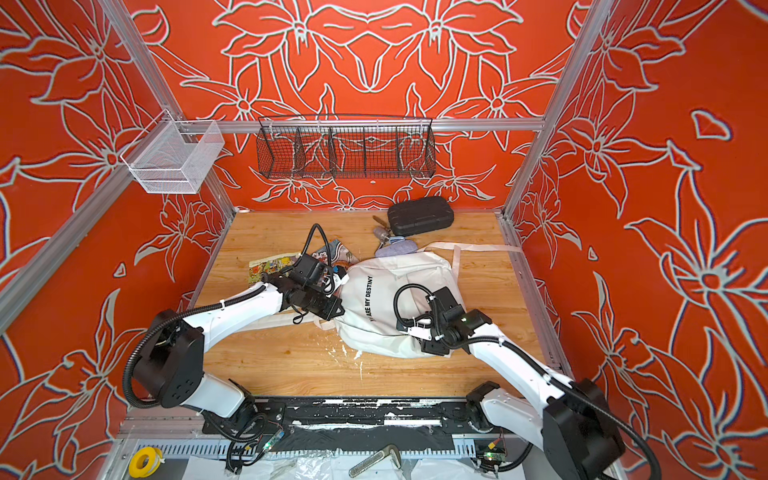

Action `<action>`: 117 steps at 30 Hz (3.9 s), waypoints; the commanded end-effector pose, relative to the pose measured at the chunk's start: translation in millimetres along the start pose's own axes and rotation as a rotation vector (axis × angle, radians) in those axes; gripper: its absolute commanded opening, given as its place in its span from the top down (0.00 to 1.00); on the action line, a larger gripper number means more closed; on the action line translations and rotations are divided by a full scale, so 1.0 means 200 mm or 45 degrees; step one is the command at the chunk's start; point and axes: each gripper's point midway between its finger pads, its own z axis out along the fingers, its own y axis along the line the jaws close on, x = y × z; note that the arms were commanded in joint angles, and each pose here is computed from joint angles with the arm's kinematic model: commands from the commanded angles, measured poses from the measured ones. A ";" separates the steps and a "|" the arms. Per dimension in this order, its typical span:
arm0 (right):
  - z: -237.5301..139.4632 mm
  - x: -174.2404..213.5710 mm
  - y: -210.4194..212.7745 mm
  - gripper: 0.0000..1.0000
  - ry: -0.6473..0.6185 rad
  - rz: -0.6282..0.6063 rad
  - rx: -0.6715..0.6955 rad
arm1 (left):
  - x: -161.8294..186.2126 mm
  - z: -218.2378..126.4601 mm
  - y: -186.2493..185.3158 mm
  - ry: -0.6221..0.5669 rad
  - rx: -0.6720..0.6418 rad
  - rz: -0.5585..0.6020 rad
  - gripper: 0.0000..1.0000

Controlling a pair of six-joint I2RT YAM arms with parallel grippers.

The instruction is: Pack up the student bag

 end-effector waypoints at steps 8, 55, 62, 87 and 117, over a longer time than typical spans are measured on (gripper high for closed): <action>0.05 -0.08 -0.03 0.45 0.010 0.066 -0.139 | -0.08 -0.03 0.00 -0.051 -0.008 0.008 1.00; -0.26 -0.44 -0.12 1.00 -0.282 0.062 -0.102 | -0.28 -0.28 -0.44 -0.468 0.069 0.692 0.34; -0.16 -0.40 -0.08 1.00 -0.241 0.100 -0.161 | -0.25 -0.36 -0.50 -0.646 0.104 0.851 0.34; -0.37 -0.60 -0.15 1.00 -0.492 0.180 -0.108 | -0.16 -0.05 -0.73 -0.687 0.508 0.889 0.54; -0.41 -0.59 -0.10 1.00 -0.489 0.290 -0.293 | -0.15 0.06 -0.77 -0.855 0.536 0.958 0.49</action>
